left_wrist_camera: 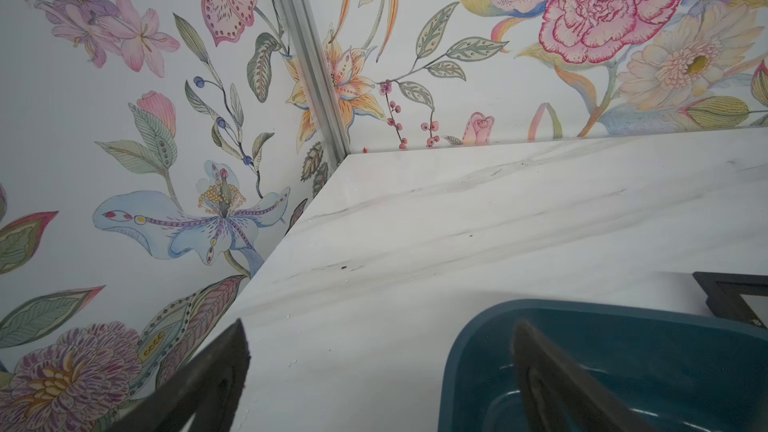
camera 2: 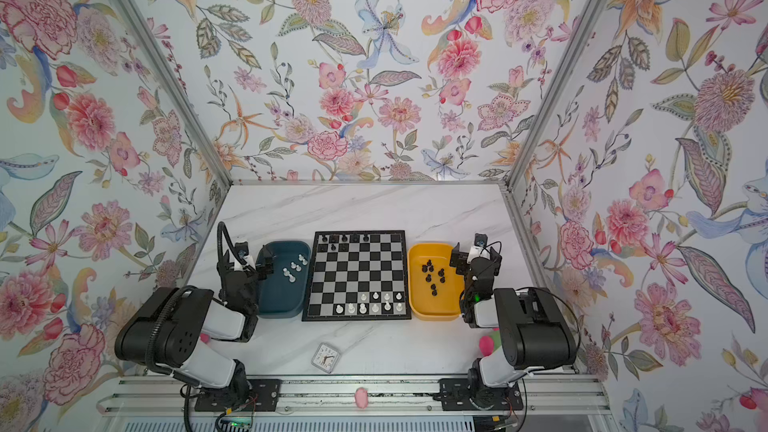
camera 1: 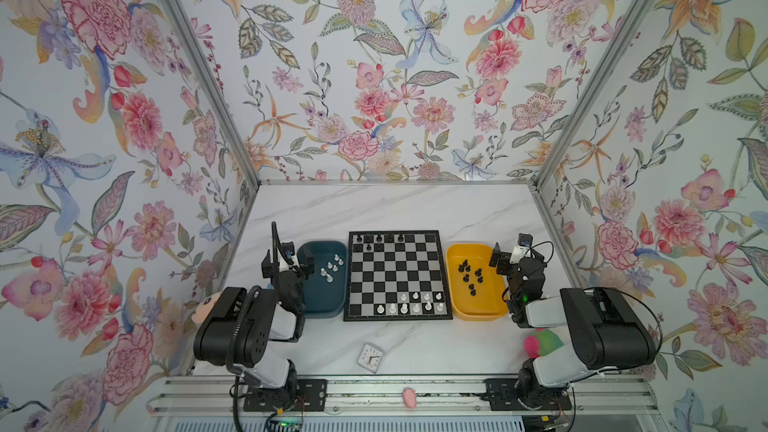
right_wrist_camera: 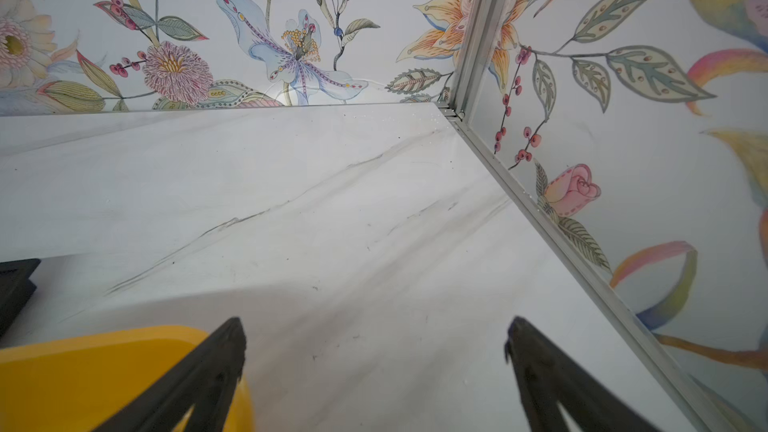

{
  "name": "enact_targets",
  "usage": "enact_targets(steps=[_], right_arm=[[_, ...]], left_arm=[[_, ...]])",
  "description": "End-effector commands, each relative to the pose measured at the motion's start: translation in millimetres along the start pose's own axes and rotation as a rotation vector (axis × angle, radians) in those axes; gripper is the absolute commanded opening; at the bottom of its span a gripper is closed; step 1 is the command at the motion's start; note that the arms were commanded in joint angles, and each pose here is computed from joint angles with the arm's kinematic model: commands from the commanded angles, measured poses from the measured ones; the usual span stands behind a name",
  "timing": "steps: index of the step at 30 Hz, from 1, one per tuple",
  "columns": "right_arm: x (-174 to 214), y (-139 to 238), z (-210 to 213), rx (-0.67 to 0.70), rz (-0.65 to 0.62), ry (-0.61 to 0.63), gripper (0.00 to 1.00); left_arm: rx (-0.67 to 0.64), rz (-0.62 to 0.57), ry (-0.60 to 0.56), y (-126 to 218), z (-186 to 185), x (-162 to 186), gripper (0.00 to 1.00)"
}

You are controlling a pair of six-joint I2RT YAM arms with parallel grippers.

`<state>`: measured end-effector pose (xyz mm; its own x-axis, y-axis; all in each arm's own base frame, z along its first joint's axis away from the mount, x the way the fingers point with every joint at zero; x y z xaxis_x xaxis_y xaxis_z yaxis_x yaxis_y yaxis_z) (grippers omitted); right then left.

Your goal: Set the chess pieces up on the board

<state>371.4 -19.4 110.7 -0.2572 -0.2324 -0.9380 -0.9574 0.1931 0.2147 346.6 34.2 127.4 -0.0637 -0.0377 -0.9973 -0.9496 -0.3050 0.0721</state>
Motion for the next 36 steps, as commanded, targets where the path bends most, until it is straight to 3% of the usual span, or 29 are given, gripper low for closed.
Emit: enact_targets(steps=[1, 36], right_arm=[[-0.4, 0.9, -1.3, 0.012, -0.006, -0.017, 0.99], [-5.3, 1.8, -0.9, 0.013, 0.001, -0.006, 0.99]], left_arm=[[0.011, -0.027, 0.024, -2.6, -1.7, -8.2, 0.99], [0.012, -0.028, 0.025, -2.6, -1.9, -8.4, 0.99]])
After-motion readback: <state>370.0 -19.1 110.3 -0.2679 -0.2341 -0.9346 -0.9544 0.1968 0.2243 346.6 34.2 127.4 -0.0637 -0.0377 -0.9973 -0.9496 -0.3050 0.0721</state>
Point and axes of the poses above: each gripper's point midway between its finger pads, its own y axis back along the fingers, its own z axis along the line the jaws close on, x = y × z, the point moved 1 cm from there along y, back along the fingers, and after that the axes turned 12 degrees about y, right-handed, at the moved point
